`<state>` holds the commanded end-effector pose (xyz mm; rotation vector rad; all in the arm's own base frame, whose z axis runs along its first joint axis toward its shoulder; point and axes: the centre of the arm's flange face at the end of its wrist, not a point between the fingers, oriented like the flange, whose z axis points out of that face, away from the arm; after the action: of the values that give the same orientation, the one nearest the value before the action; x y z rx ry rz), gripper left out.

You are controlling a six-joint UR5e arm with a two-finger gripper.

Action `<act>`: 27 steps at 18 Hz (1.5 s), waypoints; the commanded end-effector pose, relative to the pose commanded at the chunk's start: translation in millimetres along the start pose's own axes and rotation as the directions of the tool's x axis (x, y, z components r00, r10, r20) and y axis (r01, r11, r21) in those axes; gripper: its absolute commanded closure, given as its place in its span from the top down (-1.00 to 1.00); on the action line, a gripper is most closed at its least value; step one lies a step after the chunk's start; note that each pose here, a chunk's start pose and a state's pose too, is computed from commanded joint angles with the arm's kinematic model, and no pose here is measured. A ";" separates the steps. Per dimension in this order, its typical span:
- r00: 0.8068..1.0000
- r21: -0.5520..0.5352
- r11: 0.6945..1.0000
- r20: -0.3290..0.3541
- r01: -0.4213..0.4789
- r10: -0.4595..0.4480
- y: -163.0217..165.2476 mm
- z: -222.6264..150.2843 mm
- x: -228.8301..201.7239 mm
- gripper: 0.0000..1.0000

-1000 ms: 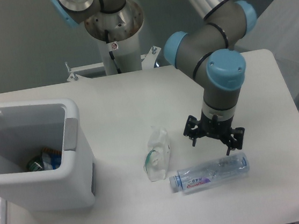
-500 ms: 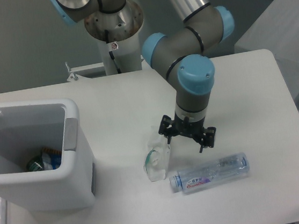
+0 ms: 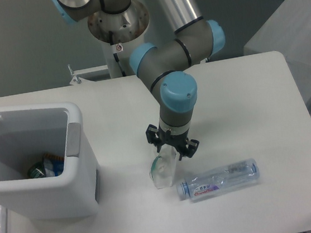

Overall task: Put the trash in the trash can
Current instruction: 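Move the open gripper over the crumpled clear plastic wrapper and lower, then close the gripper on the plastic wrapper and lift it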

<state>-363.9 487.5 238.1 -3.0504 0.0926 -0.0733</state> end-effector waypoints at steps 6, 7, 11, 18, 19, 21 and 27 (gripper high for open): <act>1.000 0.012 1.000 -0.011 0.006 -0.006 -0.5 -12.2 -5.1 -1.00; 1.000 0.018 1.000 -0.017 0.010 -0.009 -1.2 -13.7 -6.0 -1.00; 1.000 0.039 0.999 -0.016 0.010 -0.009 -5.0 -22.7 -7.0 -1.00; 0.988 0.269 0.952 -0.095 0.145 -0.124 -7.1 -108.0 -38.6 -1.00; 0.981 0.307 0.933 -0.108 0.187 -0.161 -9.9 -121.9 -45.2 -1.00; 0.964 0.369 0.891 -0.136 0.265 -0.231 -20.4 -149.8 -53.4 -1.00; 0.910 0.444 0.795 -0.214 0.414 -0.355 -44.2 -192.9 -71.5 -1.00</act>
<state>-442.4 519.0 430.7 -2.5106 -0.4759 -0.2654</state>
